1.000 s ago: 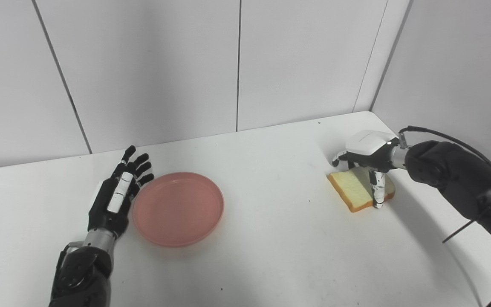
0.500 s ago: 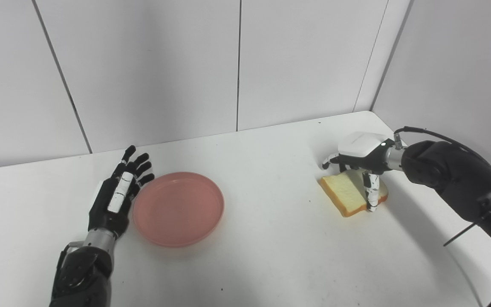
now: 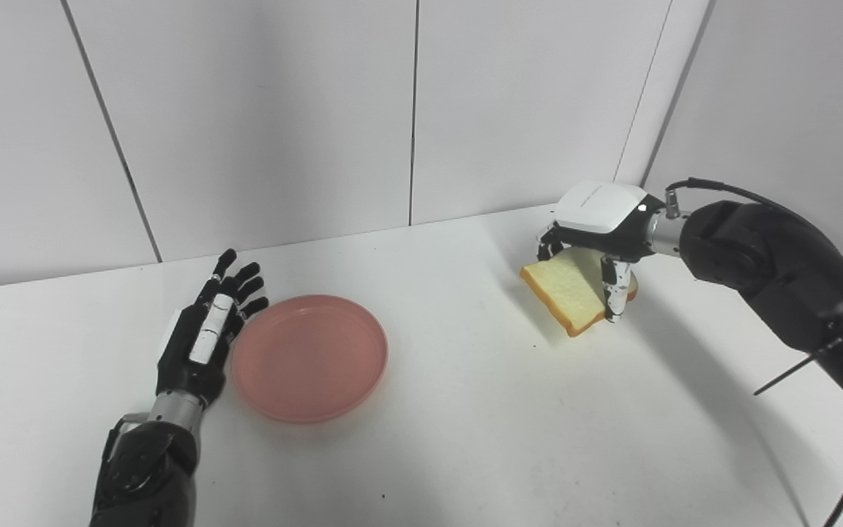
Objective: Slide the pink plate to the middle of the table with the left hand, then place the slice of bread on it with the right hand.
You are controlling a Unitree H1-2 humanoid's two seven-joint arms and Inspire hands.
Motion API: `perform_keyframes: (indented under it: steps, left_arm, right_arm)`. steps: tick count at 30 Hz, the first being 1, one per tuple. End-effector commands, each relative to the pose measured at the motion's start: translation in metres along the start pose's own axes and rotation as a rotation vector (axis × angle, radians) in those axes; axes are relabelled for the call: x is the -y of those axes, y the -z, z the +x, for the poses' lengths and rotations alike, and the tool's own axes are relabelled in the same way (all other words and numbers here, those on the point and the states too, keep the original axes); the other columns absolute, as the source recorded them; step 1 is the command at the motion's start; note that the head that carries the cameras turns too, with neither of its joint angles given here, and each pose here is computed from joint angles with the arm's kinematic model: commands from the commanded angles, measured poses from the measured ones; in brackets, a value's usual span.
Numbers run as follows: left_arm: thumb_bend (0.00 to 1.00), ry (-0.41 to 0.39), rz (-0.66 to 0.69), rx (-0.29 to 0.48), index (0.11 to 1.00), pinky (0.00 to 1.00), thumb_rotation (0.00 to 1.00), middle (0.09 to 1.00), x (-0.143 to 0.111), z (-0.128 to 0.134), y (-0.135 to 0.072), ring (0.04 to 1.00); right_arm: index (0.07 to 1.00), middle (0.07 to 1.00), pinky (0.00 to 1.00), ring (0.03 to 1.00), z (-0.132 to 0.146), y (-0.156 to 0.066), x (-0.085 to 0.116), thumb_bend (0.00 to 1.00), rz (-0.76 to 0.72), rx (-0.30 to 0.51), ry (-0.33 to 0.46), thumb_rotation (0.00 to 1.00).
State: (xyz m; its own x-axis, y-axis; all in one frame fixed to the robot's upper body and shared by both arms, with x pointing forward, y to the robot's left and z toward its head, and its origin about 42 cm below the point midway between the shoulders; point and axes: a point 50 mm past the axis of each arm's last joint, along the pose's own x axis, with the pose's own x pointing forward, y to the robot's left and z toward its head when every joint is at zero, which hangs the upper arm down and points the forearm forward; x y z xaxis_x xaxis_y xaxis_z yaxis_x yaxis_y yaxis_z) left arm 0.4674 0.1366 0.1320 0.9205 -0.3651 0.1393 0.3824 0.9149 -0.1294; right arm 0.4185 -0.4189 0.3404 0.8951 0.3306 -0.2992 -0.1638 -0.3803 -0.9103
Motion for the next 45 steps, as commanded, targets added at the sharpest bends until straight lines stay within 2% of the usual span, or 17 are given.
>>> perform_keyframes:
  steps: [1, 6, 11, 13, 15, 18, 19, 22, 26, 28, 30, 32, 34, 36, 38, 42, 45]
  left_arm:
    - [0.83, 0.006, -0.008, 0.011, 0.947, 0.83, 0.72, 0.889, 0.010, 0.001, 0.003, 0.896]
    - [0.82, 0.010, -0.010, 0.013, 0.943, 0.83, 0.72, 0.892, 0.016, 0.003, 0.003, 0.896]
    - [0.86, 0.012, -0.012, 0.016, 0.938, 0.83, 0.72, 0.884, 0.025, 0.006, 0.004, 0.886]
    - [0.86, 0.013, -0.013, 0.017, 0.939, 0.83, 0.72, 0.882, 0.029, 0.007, 0.005, 0.883]
    - [0.86, 0.009, -0.021, 0.015, 0.937, 0.83, 0.71, 0.880, 0.034, 0.008, 0.006, 0.882]
    - [0.86, 0.004, -0.027, 0.012, 0.931, 0.84, 0.70, 0.885, 0.039, 0.010, 0.008, 0.889]
    - [0.86, 0.004, -0.030, 0.010, 0.931, 0.84, 0.70, 0.885, 0.041, 0.011, 0.009, 0.890]
    - [0.86, 0.004, -0.035, 0.010, 0.934, 0.86, 0.69, 0.891, 0.046, 0.013, 0.010, 0.896]
    - [0.84, 0.007, -0.046, 0.016, 0.937, 0.86, 0.68, 0.886, 0.054, 0.018, 0.010, 0.892]
    - [0.84, 0.006, -0.047, 0.016, 0.936, 0.86, 0.68, 0.883, 0.057, 0.020, 0.011, 0.890]
    - [0.85, 0.002, -0.044, 0.012, 0.932, 0.85, 0.69, 0.878, 0.060, 0.021, 0.013, 0.886]
    - [0.85, -0.001, -0.037, 0.011, 0.930, 0.85, 0.69, 0.875, 0.062, 0.022, 0.015, 0.883]
    - [0.83, -0.001, -0.032, 0.014, 0.927, 0.83, 0.70, 0.865, 0.064, 0.023, 0.017, 0.868]
    - [0.83, -0.002, -0.034, 0.014, 0.927, 0.83, 0.70, 0.863, 0.065, 0.023, 0.019, 0.866]
    - [0.83, -0.005, -0.034, 0.007, 0.932, 0.82, 0.70, 0.865, 0.066, 0.023, 0.021, 0.865]
    - [0.84, -0.015, -0.019, -0.007, 0.936, 0.81, 0.71, 0.865, 0.066, 0.022, 0.024, 0.861]
    - [0.84, -0.015, -0.014, -0.005, 0.935, 0.81, 0.71, 0.860, 0.065, 0.021, 0.024, 0.858]
  right_arm:
    - [0.496, 0.575, 0.43, 0.491, -0.006, 0.011, 0.034, 0.54, -0.067, -0.022, 0.064, 0.14]
    - [0.489, 0.592, 0.48, 0.531, 0.002, 0.008, 0.048, 0.53, -0.092, -0.005, 0.084, 0.14]
    - [0.489, 0.575, 0.44, 0.497, 0.015, -0.002, 0.064, 0.53, -0.118, 0.036, 0.110, 0.14]
    - [0.486, 0.542, 0.42, 0.480, 0.026, -0.012, 0.073, 0.53, -0.127, 0.079, 0.129, 0.15]
    - [0.472, 0.513, 0.39, 0.455, 0.036, -0.021, 0.079, 0.53, -0.117, 0.099, 0.137, 0.04]
    - [0.477, 0.496, 0.37, 0.432, 0.046, -0.031, 0.083, 0.53, -0.120, 0.124, 0.148, 0.01]
    - [0.477, 0.496, 0.37, 0.431, 0.051, -0.037, 0.084, 0.53, -0.120, 0.138, 0.158, 0.01]
    - [0.453, 0.526, 0.45, 0.514, 0.067, -0.055, 0.088, 0.53, -0.128, 0.186, 0.188, 0.01]
    - [0.457, 0.523, 0.48, 0.517, 0.084, -0.075, 0.093, 0.53, -0.136, 0.246, 0.212, 0.01]
    - [0.467, 0.515, 0.46, 0.509, 0.091, -0.084, 0.097, 0.53, -0.144, 0.274, 0.216, 0.01]
    - [0.479, 0.496, 0.38, 0.460, 0.098, -0.093, 0.100, 0.53, -0.147, 0.300, 0.223, 0.01]
    - [0.473, 0.497, 0.37, 0.433, 0.103, -0.103, 0.102, 0.53, -0.145, 0.330, 0.236, 0.01]
    - [0.466, 0.508, 0.43, 0.471, 0.108, -0.111, 0.104, 0.53, -0.148, 0.352, 0.241, 0.01]
    - [0.464, 0.512, 0.45, 0.492, 0.112, -0.118, 0.105, 0.53, -0.155, 0.368, 0.241, 0.00]
    - [0.469, 0.503, 0.43, 0.473, 0.117, -0.126, 0.106, 0.53, -0.152, 0.390, 0.247, 0.00]
    - [0.445, 0.517, 0.47, 0.501, 0.131, -0.146, 0.104, 0.53, -0.139, 0.426, 0.221, 0.00]
    - [0.451, 0.515, 0.45, 0.483, 0.137, -0.158, 0.101, 0.53, -0.153, 0.447, 0.218, 0.00]
